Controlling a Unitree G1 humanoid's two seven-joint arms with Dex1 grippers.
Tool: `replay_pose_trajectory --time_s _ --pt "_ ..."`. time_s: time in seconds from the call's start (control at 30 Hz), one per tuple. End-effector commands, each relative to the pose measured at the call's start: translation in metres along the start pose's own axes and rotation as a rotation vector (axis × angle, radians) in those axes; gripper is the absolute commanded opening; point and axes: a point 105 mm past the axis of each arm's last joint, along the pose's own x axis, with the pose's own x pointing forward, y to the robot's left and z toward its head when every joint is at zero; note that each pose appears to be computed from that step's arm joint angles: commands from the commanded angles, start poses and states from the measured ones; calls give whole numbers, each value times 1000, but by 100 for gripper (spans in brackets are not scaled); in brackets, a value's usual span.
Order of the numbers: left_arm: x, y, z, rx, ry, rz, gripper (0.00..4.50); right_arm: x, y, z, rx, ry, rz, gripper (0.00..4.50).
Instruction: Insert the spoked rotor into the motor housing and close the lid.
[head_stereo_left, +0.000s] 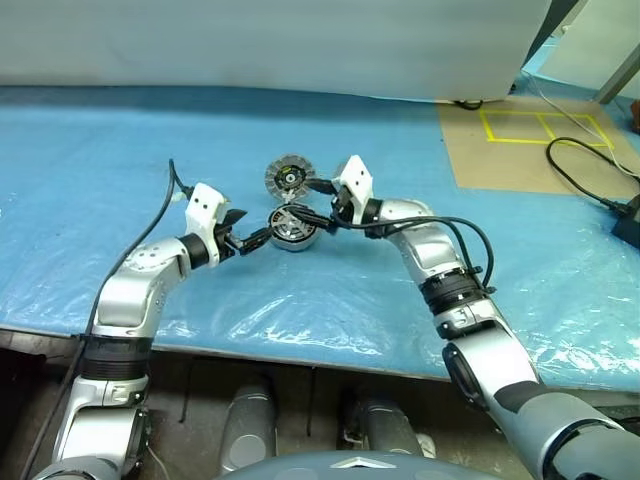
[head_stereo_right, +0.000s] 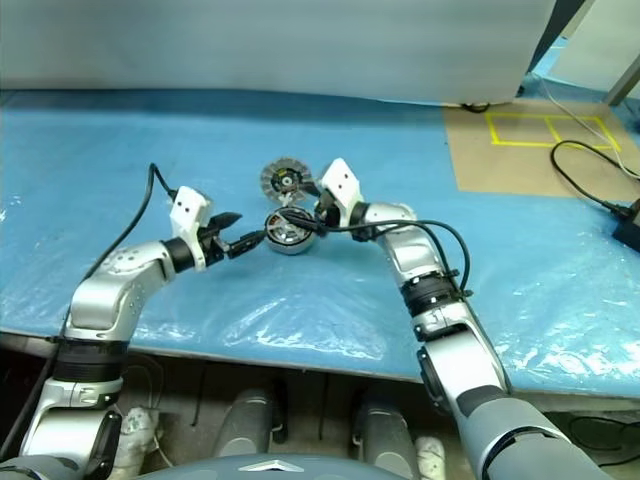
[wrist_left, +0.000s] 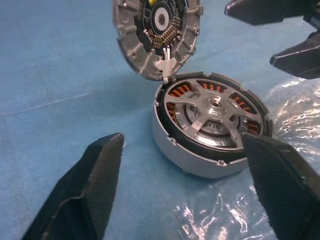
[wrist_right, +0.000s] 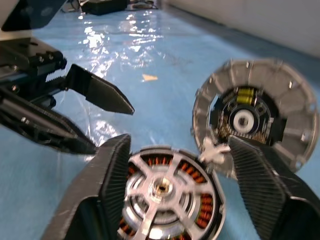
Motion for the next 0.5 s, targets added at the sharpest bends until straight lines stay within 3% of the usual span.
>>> replay_pose_trajectory --time_s 0.03,0.1,0.13,0.5 --pt "-1 -9 13 42 -50 -19 289 -4 4 9 -27 -19 19 225" --pt "0 -13 11 38 -41 -33 222 -4 2 8 -29 -5 3 155" --pt "0 -12 12 40 -47 -25 220 -2 3 7 -37 10 11 129" --pt "-1 11 20 67 -61 65 220 31 8 19 -58 -16 42 129"
